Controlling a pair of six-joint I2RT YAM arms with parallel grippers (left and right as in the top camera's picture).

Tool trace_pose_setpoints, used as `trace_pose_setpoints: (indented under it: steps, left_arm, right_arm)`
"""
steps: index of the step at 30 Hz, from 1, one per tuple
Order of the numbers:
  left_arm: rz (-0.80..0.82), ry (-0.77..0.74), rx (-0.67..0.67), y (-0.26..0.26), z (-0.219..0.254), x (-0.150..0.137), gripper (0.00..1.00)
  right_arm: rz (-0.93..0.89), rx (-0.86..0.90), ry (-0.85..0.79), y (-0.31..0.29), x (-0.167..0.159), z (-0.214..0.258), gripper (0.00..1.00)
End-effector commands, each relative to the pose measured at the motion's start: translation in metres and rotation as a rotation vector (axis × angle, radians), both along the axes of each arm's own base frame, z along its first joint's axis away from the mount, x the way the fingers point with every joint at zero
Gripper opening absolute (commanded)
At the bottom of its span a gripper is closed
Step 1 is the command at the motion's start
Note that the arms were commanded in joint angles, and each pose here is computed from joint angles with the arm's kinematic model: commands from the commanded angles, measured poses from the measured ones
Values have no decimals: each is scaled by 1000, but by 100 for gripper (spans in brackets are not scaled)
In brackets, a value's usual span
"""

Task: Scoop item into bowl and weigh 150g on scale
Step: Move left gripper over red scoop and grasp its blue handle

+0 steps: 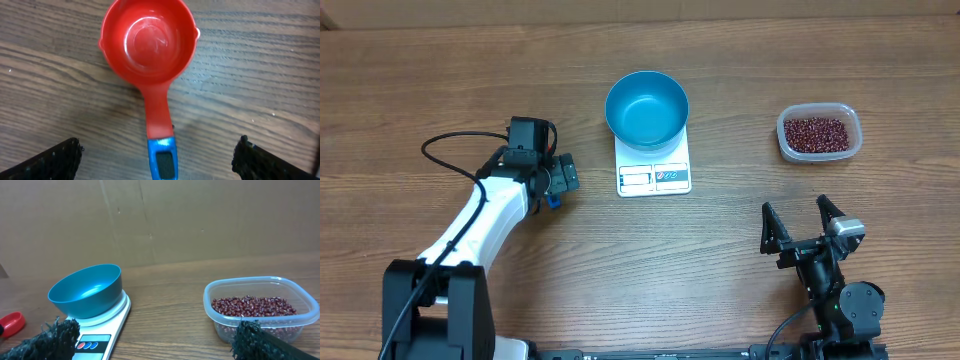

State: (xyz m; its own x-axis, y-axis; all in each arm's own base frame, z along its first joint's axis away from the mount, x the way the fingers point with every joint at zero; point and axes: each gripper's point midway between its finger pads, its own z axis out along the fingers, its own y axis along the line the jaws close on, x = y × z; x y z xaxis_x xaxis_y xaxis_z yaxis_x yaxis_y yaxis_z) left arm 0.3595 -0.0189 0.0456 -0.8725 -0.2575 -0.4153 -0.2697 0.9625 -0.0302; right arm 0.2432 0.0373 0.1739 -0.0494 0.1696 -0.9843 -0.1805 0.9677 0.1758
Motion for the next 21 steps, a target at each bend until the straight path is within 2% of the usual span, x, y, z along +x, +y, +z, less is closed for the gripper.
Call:
trace_pose_setpoints:
  steps: [1,7,21]
  left_arm:
    - [35,-15,12,5,-1,11,99]
    - [36,-40,12,4,-7,21,99]
    - [37,-66,9,3,-22,36,88]
  right_arm:
    - [-14,7,1,-3,1,-3,100]
    - [-14,7,1,-3,1,-3,100]
    - [-14,7,1,-3,1,-3,100]
